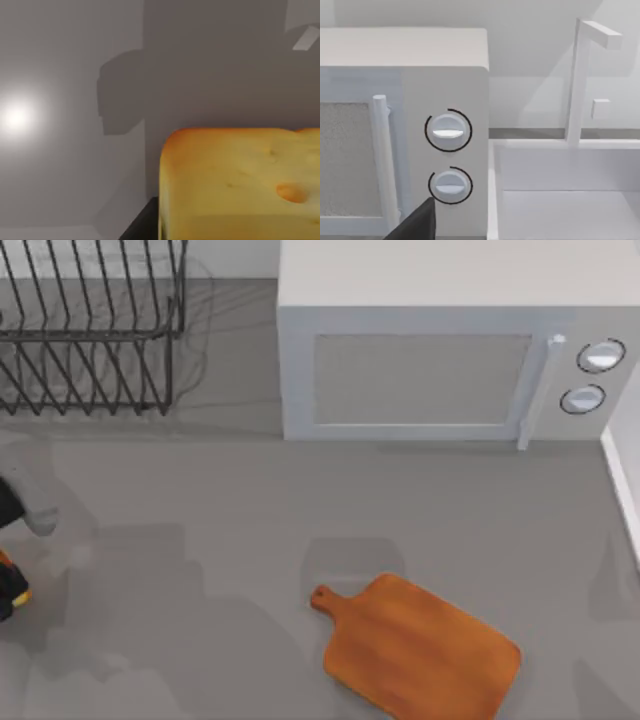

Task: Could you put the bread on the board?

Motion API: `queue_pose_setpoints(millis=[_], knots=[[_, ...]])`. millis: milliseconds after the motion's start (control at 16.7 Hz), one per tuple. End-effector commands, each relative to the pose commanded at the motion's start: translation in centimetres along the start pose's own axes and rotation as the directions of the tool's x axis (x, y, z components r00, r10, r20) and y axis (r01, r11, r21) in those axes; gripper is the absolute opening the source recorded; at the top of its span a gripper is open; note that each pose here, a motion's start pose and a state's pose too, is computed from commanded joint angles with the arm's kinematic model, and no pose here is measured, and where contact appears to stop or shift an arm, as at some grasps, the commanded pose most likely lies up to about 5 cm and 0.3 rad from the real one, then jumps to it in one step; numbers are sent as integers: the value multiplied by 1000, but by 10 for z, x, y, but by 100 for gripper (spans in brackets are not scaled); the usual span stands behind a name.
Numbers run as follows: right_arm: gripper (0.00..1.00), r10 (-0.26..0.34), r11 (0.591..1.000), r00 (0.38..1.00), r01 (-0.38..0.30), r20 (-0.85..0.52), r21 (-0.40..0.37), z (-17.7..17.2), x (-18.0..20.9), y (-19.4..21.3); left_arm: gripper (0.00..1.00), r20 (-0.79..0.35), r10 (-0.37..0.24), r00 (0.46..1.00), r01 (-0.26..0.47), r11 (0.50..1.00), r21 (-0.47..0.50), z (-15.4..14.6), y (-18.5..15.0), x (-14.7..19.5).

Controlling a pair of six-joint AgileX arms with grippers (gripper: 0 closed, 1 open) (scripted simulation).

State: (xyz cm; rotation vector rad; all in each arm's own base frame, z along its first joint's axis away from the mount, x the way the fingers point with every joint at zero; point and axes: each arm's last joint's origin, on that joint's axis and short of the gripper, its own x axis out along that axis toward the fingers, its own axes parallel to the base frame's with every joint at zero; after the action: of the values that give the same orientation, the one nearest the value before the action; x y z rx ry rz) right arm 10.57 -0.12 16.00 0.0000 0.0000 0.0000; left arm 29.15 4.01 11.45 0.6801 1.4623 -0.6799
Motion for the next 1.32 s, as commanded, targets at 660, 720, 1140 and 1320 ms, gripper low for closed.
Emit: queue_pose_setpoints(millis=[660,720,1140,1320], knots=[[100,0,1000,1000,0,0,0,0,0,0,0,2,2,1000,-2,1000,7,3,3,-16],[100,0,1000,1000,0,0,0,0,0,0,0,0,0,1000,0,1000,9,3,4,-25],[100,0,1000,1000,0,0,0,0,0,0,0,-2,-4,1000,4,1000,5,1,1,-93],[100,0,1000,1000,0,0,0,0,0,0,0,1,1,1000,-1,1000,2,0,0,-101]])
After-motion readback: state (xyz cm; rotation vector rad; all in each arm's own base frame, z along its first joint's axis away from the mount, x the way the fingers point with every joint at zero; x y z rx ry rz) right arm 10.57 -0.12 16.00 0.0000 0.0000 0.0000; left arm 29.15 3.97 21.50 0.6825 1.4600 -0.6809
